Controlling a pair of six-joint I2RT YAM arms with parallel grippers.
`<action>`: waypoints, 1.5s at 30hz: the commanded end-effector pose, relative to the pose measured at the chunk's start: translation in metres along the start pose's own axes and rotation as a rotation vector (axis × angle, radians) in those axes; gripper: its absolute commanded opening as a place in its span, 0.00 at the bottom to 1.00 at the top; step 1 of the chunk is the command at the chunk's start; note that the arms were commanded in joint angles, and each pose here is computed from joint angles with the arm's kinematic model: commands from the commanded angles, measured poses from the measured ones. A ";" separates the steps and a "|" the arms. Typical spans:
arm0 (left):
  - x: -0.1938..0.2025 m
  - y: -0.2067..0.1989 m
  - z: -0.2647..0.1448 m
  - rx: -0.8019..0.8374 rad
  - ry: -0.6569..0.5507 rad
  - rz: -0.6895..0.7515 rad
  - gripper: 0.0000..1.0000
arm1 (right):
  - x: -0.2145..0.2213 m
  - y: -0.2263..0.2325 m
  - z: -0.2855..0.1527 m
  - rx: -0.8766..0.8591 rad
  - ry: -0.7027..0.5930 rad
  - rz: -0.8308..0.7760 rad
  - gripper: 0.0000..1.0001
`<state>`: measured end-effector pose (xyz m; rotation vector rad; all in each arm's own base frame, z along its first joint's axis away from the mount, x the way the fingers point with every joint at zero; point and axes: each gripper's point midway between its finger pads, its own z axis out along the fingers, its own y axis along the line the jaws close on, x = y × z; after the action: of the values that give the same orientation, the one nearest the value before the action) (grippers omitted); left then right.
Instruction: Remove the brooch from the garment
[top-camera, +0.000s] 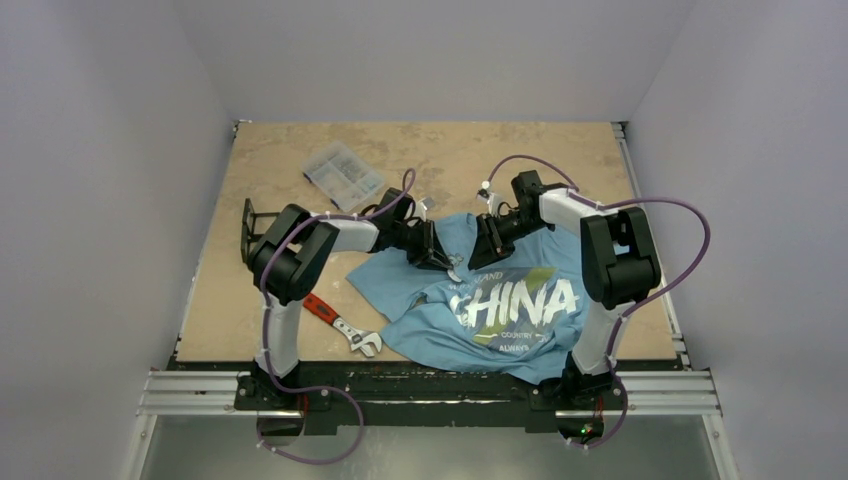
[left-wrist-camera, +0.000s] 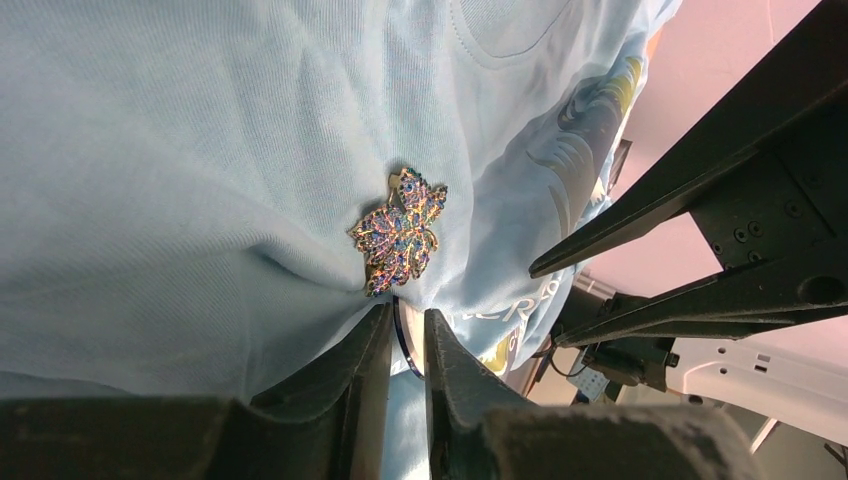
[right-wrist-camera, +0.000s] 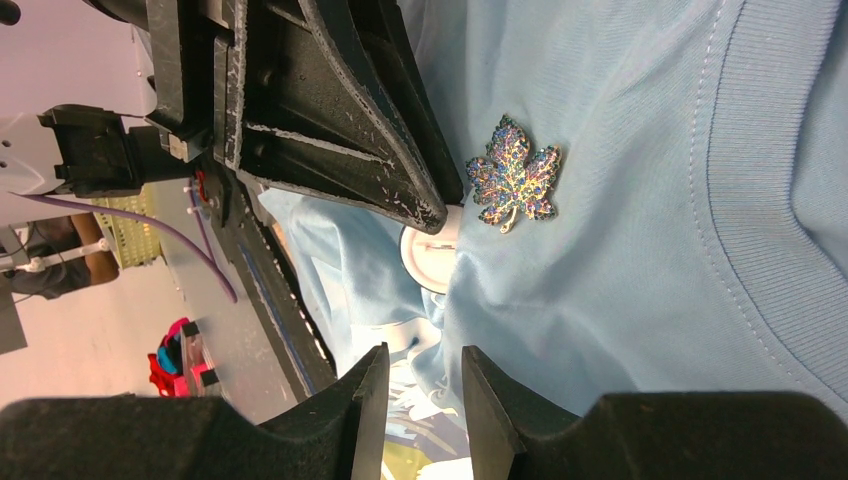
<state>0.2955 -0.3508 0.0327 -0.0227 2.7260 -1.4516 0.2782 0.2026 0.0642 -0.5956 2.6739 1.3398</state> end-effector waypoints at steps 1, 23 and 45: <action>-0.006 -0.007 0.000 0.026 0.000 0.012 0.19 | -0.004 0.004 -0.006 0.003 -0.022 -0.037 0.37; -0.012 -0.031 -0.011 0.105 -0.007 0.180 0.00 | -0.011 0.004 -0.007 0.011 -0.038 -0.071 0.43; -0.025 -0.065 -0.017 0.330 0.002 0.306 0.00 | -0.028 0.004 0.004 -0.083 -0.090 -0.097 0.57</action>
<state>0.3114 -0.3654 0.0783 0.3306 2.4260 -1.6997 0.2906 0.2103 0.0619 -0.6383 2.5834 1.3773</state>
